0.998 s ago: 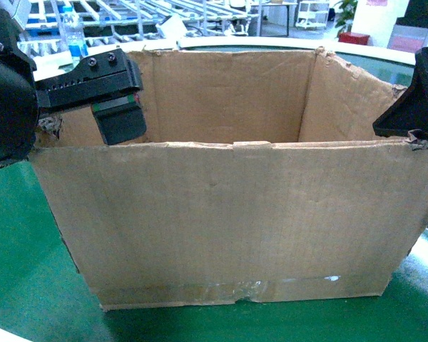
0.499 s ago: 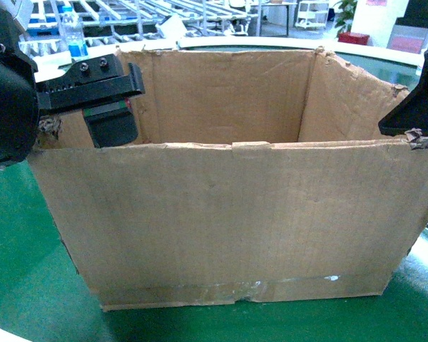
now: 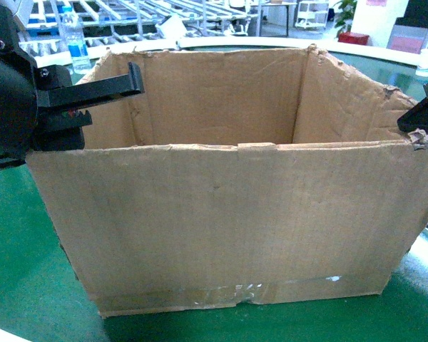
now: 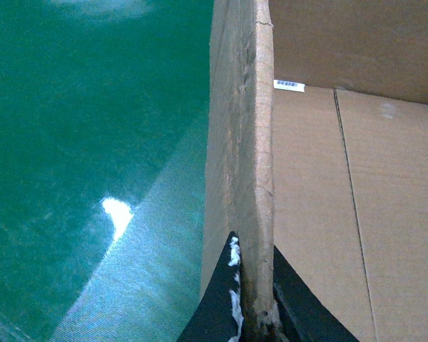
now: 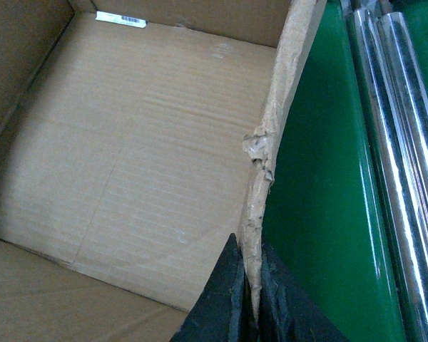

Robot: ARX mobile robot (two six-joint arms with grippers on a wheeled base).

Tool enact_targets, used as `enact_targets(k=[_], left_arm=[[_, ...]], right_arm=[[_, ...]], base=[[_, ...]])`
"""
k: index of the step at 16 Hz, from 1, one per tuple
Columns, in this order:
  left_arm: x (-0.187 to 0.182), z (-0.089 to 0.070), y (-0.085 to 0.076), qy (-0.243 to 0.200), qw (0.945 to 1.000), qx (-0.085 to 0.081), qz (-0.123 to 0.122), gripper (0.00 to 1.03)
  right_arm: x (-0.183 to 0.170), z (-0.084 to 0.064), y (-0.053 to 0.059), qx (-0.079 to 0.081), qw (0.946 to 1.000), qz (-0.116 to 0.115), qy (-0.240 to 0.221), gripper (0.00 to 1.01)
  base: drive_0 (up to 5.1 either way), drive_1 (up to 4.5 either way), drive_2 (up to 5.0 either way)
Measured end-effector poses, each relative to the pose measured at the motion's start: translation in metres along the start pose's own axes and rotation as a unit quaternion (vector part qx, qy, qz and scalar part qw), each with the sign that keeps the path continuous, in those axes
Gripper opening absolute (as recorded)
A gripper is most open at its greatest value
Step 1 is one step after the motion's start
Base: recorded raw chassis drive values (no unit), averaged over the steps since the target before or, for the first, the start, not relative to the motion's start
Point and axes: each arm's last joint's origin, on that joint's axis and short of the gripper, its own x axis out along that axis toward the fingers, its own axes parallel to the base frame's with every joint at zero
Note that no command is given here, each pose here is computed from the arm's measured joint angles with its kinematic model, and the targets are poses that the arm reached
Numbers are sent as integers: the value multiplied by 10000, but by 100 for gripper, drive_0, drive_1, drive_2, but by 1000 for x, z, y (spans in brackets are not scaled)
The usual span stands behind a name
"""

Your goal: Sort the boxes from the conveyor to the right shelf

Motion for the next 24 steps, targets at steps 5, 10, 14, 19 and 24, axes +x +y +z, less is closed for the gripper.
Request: enact_targets(k=[5,10,14,19,24], left_arm=[[-5,3,-1,-142,9997,220,32,2],[-38,26,-5,-773,9966,170,-227,2],[-55,36,-11,-980,9944,118,-369,2],[-56,38,-11,-983,9942,95,-415,2],[-56,38,-11,-986,9942,95,-408,2]], right_arm=[[-3,1,0,95,10000,-8,-9,2],[-44,32,9,24,9981,123,-607,2],[-71,46,8,-257,9867,-13,-1605,2],[-78,49,10,-338,9832,-48,-1795,2],[-78,49,10,-342,9831,-41,-1797,2]], base=[[0,0,0],[0,0,0],[0,0,0],[0,0,0],[-30,-30,-30]])
